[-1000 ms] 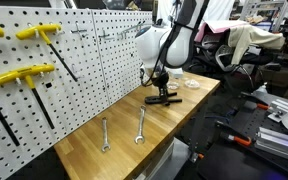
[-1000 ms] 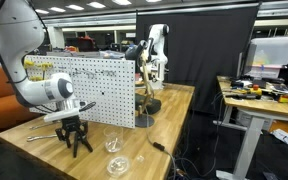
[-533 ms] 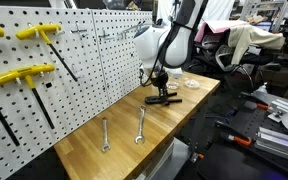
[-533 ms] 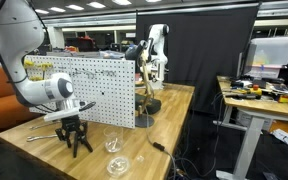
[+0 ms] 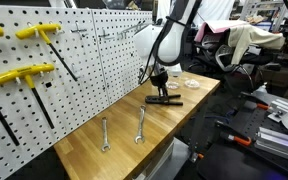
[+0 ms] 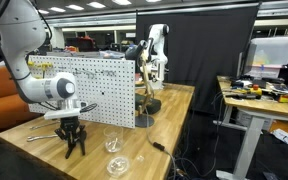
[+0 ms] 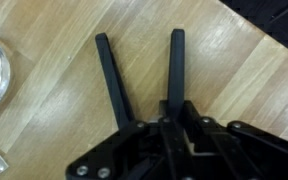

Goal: Hang the black tool on the white board

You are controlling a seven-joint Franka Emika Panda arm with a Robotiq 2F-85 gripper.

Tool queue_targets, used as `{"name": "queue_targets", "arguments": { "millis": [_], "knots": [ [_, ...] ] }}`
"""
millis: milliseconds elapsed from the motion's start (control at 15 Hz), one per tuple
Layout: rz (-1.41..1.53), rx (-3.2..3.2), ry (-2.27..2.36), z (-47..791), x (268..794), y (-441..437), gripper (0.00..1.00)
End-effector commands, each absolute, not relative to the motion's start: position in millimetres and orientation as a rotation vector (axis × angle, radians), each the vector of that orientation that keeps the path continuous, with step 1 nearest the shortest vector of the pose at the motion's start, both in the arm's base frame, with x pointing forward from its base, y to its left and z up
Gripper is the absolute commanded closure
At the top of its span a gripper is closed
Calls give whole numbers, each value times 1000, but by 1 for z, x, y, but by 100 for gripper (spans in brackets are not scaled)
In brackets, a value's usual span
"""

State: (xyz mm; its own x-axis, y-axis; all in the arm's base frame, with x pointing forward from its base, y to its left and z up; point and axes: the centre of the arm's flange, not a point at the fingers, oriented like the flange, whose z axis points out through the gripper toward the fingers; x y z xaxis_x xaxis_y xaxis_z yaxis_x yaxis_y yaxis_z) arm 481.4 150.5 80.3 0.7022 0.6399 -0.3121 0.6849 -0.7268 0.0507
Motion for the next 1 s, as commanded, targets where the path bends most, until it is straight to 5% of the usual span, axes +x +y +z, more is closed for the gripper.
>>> {"name": "queue_targets", "arguments": {
  "millis": [0,933],
  "knots": [
    [-450,2832,1059,70,494,141,96],
    [130,2954,714,160,476,165,96]
  ]
}}
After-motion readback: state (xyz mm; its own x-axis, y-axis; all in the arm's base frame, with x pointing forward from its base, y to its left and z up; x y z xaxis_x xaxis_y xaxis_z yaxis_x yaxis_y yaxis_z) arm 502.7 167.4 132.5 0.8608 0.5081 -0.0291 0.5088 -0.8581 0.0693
